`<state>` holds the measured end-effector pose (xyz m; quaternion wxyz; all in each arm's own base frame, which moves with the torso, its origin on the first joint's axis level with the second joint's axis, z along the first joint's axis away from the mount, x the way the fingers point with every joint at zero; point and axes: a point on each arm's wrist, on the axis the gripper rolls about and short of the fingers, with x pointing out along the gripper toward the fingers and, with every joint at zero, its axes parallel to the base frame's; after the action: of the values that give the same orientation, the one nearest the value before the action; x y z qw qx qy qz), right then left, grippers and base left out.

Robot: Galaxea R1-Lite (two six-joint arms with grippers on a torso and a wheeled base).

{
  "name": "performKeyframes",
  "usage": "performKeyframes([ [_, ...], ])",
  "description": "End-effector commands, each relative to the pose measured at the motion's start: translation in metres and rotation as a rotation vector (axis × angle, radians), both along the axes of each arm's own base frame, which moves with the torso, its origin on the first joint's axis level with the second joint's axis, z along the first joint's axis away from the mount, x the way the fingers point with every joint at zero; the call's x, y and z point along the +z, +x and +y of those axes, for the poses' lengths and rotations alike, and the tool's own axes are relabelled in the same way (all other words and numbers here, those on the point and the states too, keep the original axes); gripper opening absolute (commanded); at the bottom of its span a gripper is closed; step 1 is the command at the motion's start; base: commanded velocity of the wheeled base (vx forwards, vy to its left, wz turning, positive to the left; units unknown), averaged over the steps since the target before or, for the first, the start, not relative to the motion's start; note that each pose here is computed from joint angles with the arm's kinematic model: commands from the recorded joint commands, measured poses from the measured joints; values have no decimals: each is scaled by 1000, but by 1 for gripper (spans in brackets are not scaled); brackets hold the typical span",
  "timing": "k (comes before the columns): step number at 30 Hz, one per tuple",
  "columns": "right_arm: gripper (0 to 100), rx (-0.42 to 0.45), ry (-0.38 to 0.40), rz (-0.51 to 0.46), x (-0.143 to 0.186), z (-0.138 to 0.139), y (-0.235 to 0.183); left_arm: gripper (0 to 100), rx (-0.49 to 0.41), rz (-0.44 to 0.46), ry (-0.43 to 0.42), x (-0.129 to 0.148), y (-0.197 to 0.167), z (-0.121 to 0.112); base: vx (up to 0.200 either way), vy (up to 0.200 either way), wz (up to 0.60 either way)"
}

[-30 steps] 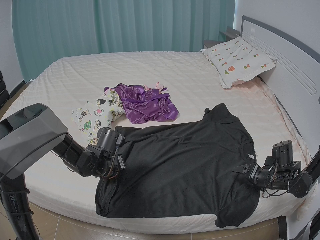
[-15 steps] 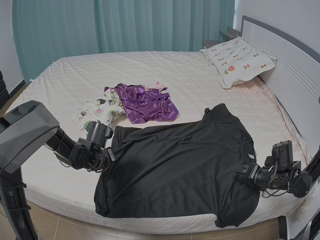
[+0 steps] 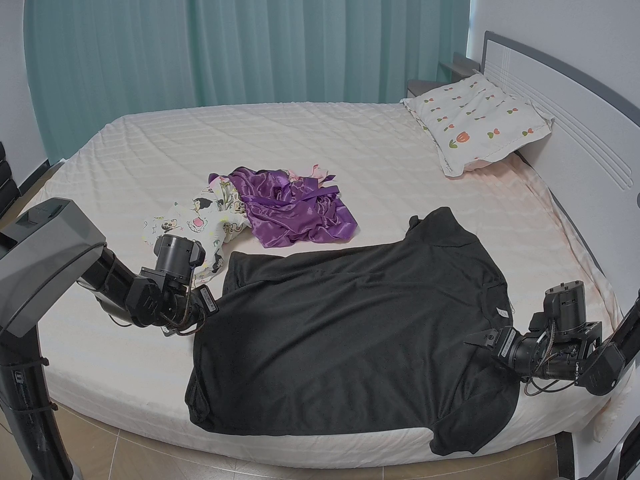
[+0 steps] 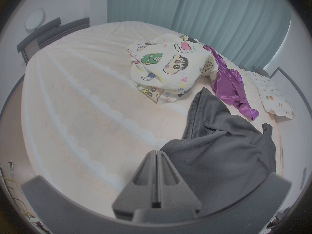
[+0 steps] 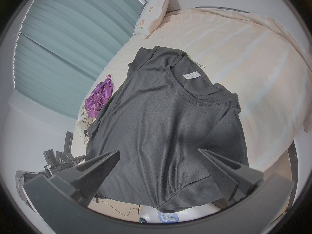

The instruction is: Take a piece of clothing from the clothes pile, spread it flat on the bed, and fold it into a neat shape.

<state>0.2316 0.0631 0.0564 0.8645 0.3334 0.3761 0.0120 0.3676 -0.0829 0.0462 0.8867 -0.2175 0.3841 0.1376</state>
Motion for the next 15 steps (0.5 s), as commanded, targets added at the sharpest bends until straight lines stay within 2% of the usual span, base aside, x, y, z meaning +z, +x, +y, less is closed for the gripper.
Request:
performKeyframes([
  [1, 100, 1, 0, 1, 0, 0, 0, 0, 8, 5, -21, -2, 3, 7, 0, 0, 0],
  [6, 100, 1, 0, 1, 0, 0, 0, 0, 0, 15, -45, -4, 4, 11, 0, 0, 0],
  [7, 100, 0, 1, 1, 0, 0, 0, 100, -4, 15, -52, -3, 5, 10, 0, 0, 0],
  [11, 100, -2, 2, 2, 0, -1, 0, 100, -21, 11, -113, 1, 6, 14, 0, 0, 0],
  [15, 100, -10, 4, -1, 0, -3, 1, 100, 13, -24, -210, 10, 15, 14, 0, 0, 0],
])
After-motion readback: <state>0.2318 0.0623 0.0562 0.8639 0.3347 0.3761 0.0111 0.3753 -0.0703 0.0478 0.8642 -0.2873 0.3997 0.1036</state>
